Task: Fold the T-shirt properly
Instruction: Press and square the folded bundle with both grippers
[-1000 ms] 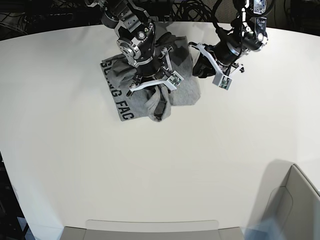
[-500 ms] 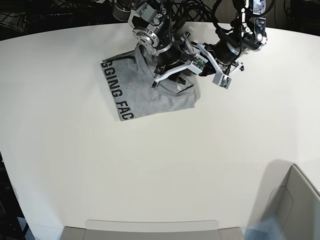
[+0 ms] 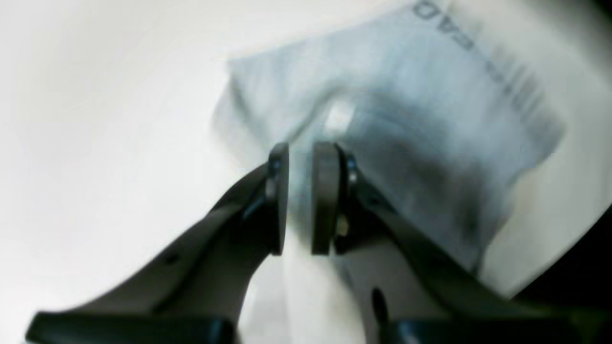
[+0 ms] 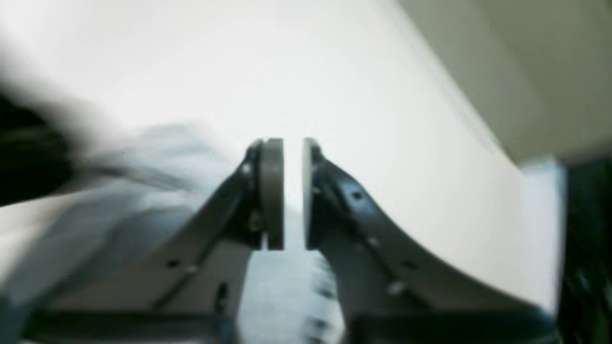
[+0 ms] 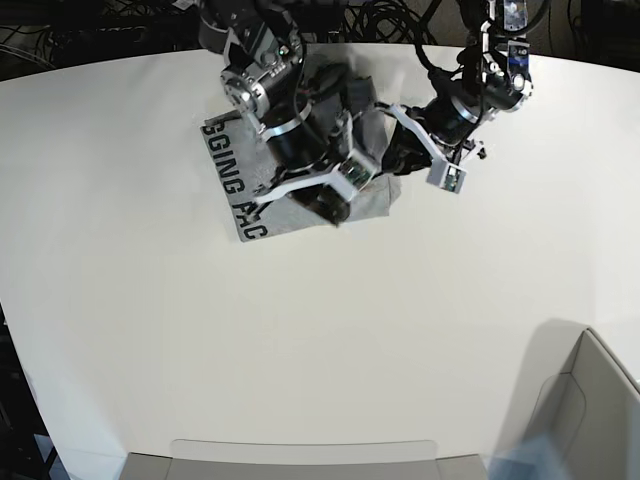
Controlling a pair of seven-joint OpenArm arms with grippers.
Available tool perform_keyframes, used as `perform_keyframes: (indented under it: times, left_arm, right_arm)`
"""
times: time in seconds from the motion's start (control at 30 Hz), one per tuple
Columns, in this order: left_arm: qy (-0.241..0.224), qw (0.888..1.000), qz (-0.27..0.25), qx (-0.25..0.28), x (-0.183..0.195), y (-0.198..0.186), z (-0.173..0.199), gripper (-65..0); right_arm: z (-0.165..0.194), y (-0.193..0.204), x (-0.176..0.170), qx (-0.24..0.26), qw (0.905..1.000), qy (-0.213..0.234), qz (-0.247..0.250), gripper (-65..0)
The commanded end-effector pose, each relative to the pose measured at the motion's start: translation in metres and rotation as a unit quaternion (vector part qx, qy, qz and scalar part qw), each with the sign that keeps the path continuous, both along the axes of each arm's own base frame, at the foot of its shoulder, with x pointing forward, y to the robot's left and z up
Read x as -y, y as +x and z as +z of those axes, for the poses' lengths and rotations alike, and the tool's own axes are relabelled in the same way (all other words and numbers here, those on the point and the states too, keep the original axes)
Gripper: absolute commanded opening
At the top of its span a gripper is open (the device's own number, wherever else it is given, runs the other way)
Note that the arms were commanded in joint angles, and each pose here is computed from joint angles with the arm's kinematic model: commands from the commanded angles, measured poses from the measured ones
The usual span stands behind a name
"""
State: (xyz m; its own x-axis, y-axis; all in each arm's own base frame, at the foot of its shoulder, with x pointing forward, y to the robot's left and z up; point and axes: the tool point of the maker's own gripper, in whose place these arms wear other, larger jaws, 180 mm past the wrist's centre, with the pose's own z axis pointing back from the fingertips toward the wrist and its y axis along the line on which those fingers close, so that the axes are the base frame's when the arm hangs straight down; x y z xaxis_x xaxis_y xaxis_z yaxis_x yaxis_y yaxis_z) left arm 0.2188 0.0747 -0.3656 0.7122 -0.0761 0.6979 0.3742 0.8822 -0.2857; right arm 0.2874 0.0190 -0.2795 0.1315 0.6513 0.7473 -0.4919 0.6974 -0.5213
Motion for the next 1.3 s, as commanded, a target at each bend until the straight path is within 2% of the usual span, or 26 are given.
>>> perform_keyframes:
  times: [0.0, 0.07, 0.13, 0.3, 0.37, 0.47, 0.57, 0.6, 0.77, 0.9, 1.0, 1.1, 1.27]
  left_arm:
    - [-0.019, 0.999, -0.012, 0.034, 0.01, 0.005, 0.019, -55.8]
    - [-0.032, 0.998, -0.027, 0.042, 0.026, 0.004, 0.026, -55.8]
    - [-0.044, 0.997, -0.044, 0.042, 0.041, 0.0, 0.028, -55.8]
    - [-0.063, 0.992, -0.097, 0.051, 0.079, -0.002, 0.036, -55.8]
    - [-0.065, 0.991, -0.101, 0.052, 0.082, -0.003, 0.037, -55.8]
    - [-0.064, 0.992, -0.101, 0.051, 0.082, -0.003, 0.036, -56.1]
    - [-0.062, 0.992, -0.101, 0.04, 0.081, -0.005, 0.029, -61.6]
    - [-0.061, 0.992, -0.102, 0.033, 0.081, -0.006, 0.024, -64.5]
    - [-0.052, 0.994, -0.1, -0.011, 0.076, -0.015, -0.004, -65.0]
    - [-0.006, 0.994, -0.096, -0.049, 0.062, -0.022, -0.041, -65.0]
    - [0.045, 0.993, -0.097, -0.039, 0.049, -0.009, -0.05, -65.0]
    - [0.071, 0.993, -0.094, -0.019, 0.041, 0.009, -0.047, -65.0]
    - [0.091, 0.992, -0.088, -0.003, 0.034, 0.049, -0.047, -65.0]
  right_arm:
    - [0.005, 0.004, 0.012, 0.013, 0.9999, -0.002, -0.01, -64.2]
    - [-0.001, 0.008, 0.033, 0.009, 0.9994, -0.017, -0.03, -65.0]
    - [-0.006, 0.01, 0.048, -0.003, 0.9991, -0.011, -0.041, -65.0]
    - [-0.013, 0.014, 0.083, -0.045, 0.9943, 0.064, -0.073, -65.0]
    - [-0.021, 0.013, 0.086, -0.062, 0.9925, 0.076, -0.072, -65.0]
    - [-0.047, 0.011, 0.093, -0.096, 0.9905, 0.062, -0.076, -65.0]
    - [-0.074, 0.007, 0.101, -0.129, 0.9873, 0.046, -0.08, -65.0]
    - [-0.081, 0.004, 0.1, -0.142, 0.9852, 0.052, -0.08, -65.0]
    - [-0.105, -0.003, 0.102, -0.199, 0.972, 0.097, -0.078, -65.0]
    - [-0.124, -0.01, 0.111, -0.234, 0.9626, 0.107, -0.086, -65.0]
    - [-0.125, -0.017, 0.109, -0.239, 0.9613, 0.109, -0.084, -65.0]
    - [-0.128, -0.029, 0.106, -0.247, 0.9593, 0.111, -0.08, -65.0]
    - [-0.132, -0.066, 0.063, -0.281, 0.9532, 0.111, 0.0, -65.0]
